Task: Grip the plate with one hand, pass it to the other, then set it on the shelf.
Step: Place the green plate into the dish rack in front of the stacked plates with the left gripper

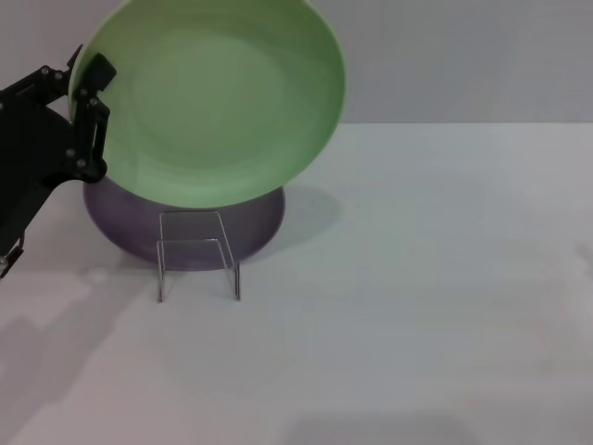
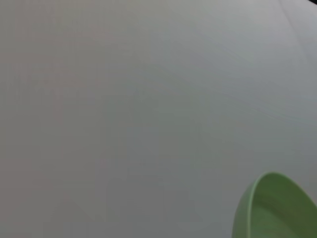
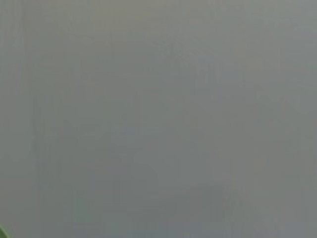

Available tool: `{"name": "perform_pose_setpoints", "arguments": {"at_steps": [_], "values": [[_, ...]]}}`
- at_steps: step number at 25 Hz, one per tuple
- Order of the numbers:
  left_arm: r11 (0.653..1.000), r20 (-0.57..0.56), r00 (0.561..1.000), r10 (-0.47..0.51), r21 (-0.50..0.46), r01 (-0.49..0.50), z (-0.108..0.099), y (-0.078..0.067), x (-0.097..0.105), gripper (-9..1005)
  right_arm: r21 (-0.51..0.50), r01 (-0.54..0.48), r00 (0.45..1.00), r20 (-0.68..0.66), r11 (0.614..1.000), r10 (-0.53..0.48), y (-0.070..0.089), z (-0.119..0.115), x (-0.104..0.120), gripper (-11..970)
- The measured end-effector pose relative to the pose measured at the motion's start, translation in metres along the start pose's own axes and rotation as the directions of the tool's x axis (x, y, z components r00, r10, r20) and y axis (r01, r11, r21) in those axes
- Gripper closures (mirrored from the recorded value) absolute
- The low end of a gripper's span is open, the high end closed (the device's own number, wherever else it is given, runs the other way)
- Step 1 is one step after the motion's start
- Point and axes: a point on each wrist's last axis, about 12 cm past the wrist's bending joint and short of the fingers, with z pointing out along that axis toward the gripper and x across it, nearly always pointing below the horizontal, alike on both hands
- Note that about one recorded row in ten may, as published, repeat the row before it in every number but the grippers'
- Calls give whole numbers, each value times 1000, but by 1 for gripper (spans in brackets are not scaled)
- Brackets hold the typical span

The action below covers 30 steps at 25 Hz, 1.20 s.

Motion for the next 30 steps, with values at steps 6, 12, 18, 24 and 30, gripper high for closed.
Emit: {"name": "perform_pose_setpoints", "arguments": {"at_steps": [6, 12, 18, 24, 30], "values": [[999, 12, 1000, 13, 29, -13, -1, 3, 4, 897, -7, -2, 1000, 2, 1000, 2, 1, 1, 0, 192], [999, 0, 1000, 30, 34, -30, 1, 3, 9, 894, -20, -4, 1000, 0, 1000, 4, 2, 1, 0, 192], [998, 6, 999, 44, 42, -45, 1, 2, 10, 891, -31, -9, 1000, -4, 999, 9, 4, 2, 1, 192], [997, -3, 998, 65, 52, -65, -1, 4, 13, 887, -41, -9, 1000, 1, 999, 9, 5, 1, 1, 192], [993, -4, 994, 106, 59, -105, -2, 2, 14, 884, -50, -10, 1000, 3, 999, 10, 6, 1, 1, 192]]}}
